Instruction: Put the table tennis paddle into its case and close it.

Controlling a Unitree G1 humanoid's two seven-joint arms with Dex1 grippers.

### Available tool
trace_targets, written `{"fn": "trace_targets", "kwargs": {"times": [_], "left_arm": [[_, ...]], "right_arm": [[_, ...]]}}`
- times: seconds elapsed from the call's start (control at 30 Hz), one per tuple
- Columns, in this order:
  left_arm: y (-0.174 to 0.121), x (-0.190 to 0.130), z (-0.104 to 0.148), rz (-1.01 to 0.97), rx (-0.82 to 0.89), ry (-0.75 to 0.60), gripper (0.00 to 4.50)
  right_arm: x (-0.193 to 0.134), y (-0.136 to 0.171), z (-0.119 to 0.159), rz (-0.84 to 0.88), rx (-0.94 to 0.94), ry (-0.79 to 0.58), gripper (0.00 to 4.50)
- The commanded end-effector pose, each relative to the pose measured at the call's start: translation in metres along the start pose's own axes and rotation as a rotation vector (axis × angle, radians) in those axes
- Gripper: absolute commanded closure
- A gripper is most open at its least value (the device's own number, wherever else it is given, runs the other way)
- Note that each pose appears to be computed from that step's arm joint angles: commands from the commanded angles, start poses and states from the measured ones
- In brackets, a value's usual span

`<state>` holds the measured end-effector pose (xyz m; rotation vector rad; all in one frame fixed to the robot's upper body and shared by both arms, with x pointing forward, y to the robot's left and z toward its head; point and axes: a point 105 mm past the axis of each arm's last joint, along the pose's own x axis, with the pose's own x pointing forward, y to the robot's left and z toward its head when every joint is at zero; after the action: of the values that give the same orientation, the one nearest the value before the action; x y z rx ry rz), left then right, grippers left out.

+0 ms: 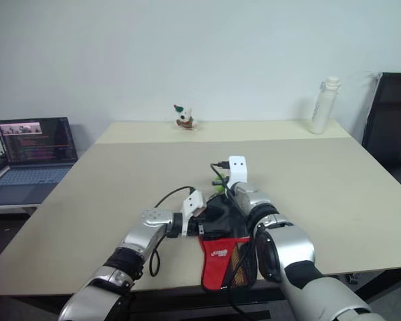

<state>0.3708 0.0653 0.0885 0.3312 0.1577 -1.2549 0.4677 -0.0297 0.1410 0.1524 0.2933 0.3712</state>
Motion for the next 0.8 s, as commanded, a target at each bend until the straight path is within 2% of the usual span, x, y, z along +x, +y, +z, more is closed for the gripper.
{"fn": "trace_targets", "kwargs": {"times": [0.03,0.27,0.5,0.63,0.8], "left_arm": [[-0.004,0.004,-0.013,-0.018,-0.011,0.047,0.00],[-0.002,0.009,-0.014,-0.019,-0.022,0.042,0.00],[0.001,0.013,-0.010,-0.015,-0.027,0.035,0.00],[0.003,0.018,-0.006,-0.004,-0.033,0.019,0.00],[0.006,0.023,-0.003,0.014,-0.035,0.010,0.00]], "right_arm": [[-0.008,-0.022,0.046,-0.064,-0.057,-0.140,4.46],[-0.025,-0.074,0.061,-0.196,-0.111,-0.180,4.46],[-0.044,-0.115,0.065,-0.254,-0.157,-0.179,4.46],[-0.070,-0.151,0.064,-0.293,-0.184,-0.163,4.46],[-0.118,-0.165,0.056,-0.312,-0.201,-0.128,4.46]]}}
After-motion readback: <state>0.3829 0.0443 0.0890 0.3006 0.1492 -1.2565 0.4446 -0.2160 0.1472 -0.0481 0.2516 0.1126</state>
